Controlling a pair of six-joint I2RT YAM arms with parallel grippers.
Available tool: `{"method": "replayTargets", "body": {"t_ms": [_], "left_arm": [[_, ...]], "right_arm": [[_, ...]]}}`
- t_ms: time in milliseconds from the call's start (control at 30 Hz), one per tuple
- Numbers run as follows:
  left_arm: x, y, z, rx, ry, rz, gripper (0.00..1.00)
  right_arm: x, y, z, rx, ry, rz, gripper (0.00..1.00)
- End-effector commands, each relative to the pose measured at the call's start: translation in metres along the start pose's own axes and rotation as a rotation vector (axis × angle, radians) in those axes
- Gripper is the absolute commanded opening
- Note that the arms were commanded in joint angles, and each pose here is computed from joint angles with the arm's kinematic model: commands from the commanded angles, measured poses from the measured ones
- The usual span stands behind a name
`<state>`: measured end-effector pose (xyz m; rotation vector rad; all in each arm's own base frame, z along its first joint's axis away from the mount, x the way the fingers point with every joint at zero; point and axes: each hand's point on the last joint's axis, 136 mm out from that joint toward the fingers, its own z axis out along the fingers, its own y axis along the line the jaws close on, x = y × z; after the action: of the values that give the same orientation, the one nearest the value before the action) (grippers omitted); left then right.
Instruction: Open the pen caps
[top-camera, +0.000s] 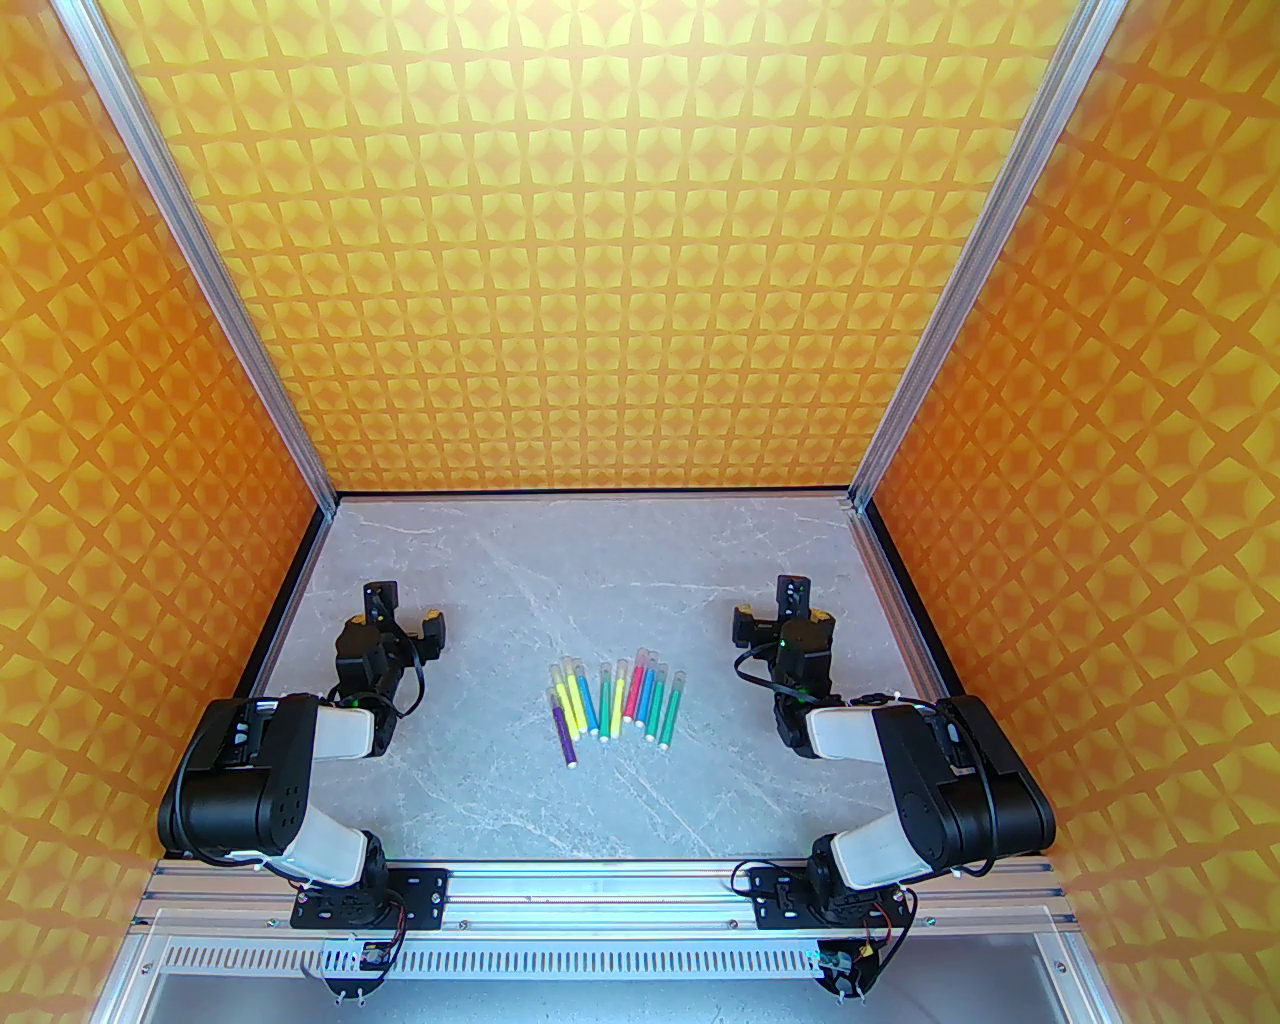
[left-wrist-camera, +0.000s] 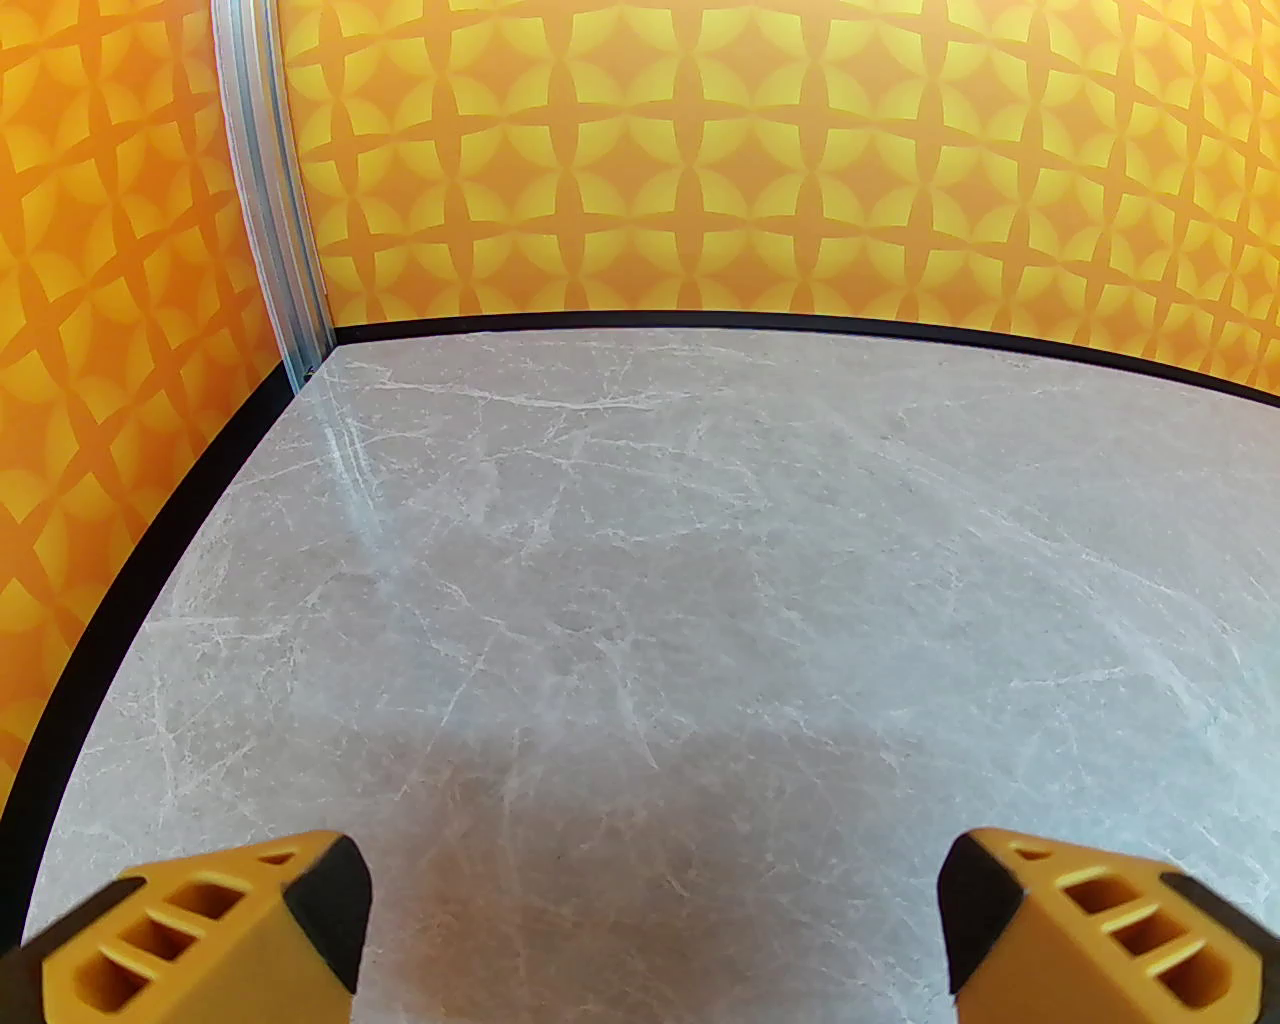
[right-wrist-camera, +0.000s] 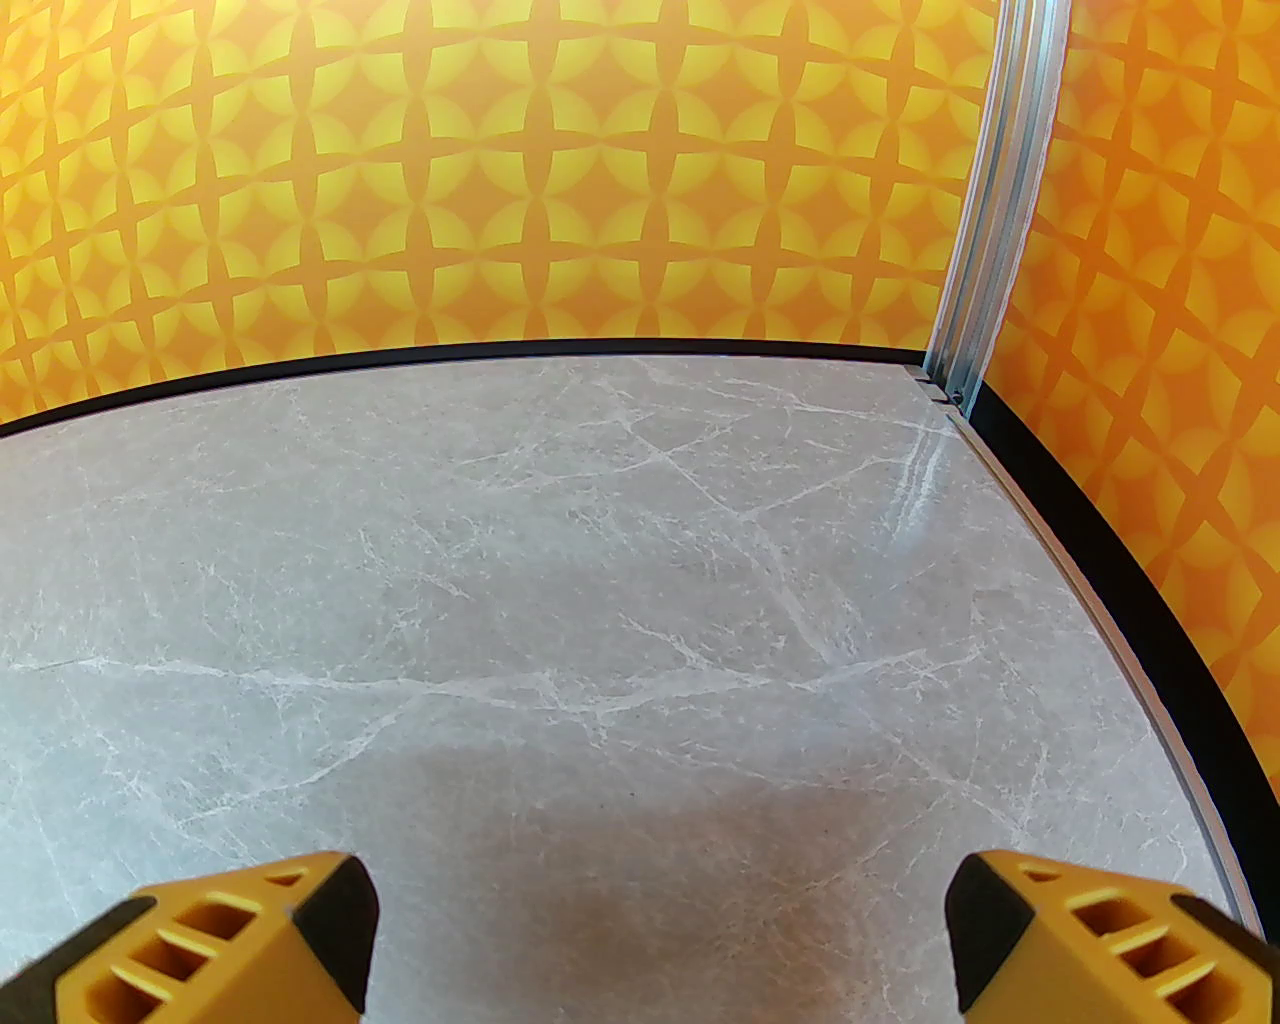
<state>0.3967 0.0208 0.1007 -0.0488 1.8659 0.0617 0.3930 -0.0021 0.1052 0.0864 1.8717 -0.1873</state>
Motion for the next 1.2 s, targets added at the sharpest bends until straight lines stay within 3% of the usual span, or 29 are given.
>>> {"method": "replayTargets", "body": {"t_ms": [0,1167], "left_arm": [[-0.0079,0.0005,0.0029,0.008,-0.014,0.013,0.99],[-0.0119,0.0002,0.0020,0.008,-0.008,0.013,0.99]], "right_arm": [[-0.0103,0.0002,0.0004,-0.006,-0.036,0.002,0.98],[-0.0157,-0.0031,0.0008,0.014,-0.022,0.003,0.99]]}}
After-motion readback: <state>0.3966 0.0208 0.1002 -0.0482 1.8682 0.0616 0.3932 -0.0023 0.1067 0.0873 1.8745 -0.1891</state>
